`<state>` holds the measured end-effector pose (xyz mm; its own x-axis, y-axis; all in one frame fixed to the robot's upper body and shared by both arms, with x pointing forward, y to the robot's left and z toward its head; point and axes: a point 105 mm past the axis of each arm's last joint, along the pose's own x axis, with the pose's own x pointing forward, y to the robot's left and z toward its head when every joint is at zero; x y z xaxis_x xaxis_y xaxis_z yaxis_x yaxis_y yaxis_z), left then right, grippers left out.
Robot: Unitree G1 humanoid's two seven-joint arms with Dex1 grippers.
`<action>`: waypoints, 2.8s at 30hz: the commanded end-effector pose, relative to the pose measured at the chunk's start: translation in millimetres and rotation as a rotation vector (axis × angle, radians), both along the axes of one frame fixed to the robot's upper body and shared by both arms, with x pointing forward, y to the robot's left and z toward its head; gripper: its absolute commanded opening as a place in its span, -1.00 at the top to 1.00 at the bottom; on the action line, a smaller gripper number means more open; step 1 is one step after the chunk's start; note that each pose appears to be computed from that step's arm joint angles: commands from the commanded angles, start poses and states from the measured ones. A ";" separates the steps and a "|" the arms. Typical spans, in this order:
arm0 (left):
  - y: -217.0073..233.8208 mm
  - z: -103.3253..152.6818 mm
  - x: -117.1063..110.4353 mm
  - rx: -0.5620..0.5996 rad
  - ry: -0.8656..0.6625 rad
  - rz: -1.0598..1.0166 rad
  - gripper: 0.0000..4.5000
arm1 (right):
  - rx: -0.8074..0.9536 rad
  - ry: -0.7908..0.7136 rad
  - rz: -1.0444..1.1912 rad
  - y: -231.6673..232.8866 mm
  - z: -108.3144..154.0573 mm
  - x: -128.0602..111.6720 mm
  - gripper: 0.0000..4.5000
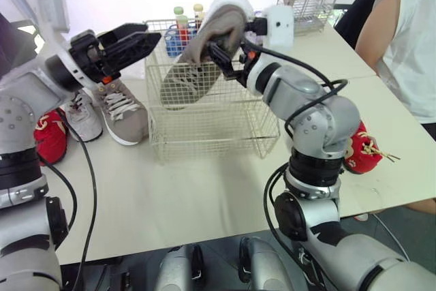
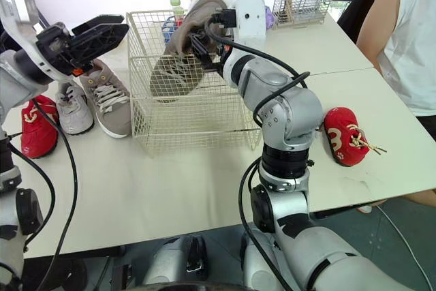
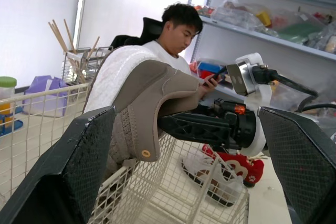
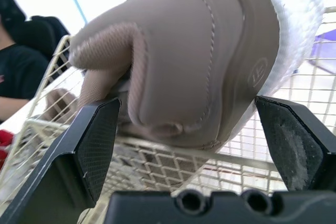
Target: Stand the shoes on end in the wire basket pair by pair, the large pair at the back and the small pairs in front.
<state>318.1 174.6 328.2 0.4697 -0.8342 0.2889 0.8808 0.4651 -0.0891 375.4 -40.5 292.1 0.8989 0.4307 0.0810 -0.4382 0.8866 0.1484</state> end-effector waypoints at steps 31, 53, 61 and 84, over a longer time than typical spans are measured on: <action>-11.3 8.1 0.8 -0.037 -0.084 -0.027 -1.00 | -0.502 -0.712 -0.339 -42.9 124.6 -28.5 0.99; -16.8 4.6 2.0 -0.017 -0.080 -0.037 -1.00 | -0.494 -0.853 -0.575 -82.3 161.4 -40.8 0.99; -53.4 -11.2 4.2 0.140 -0.117 -0.164 -1.00 | -0.478 -0.753 -0.564 -85.6 144.5 -29.2 0.99; -94.7 -80.4 52.2 0.560 -0.033 -0.218 -1.00 | -0.661 -0.395 -0.475 -100.7 56.4 12.3 0.99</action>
<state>369.4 71.5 252.6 0.2430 -0.9563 -0.1623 0.9650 0.2213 0.1408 390.3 -144.1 354.5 0.9432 0.0673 0.3252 0.1214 0.8417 -0.5261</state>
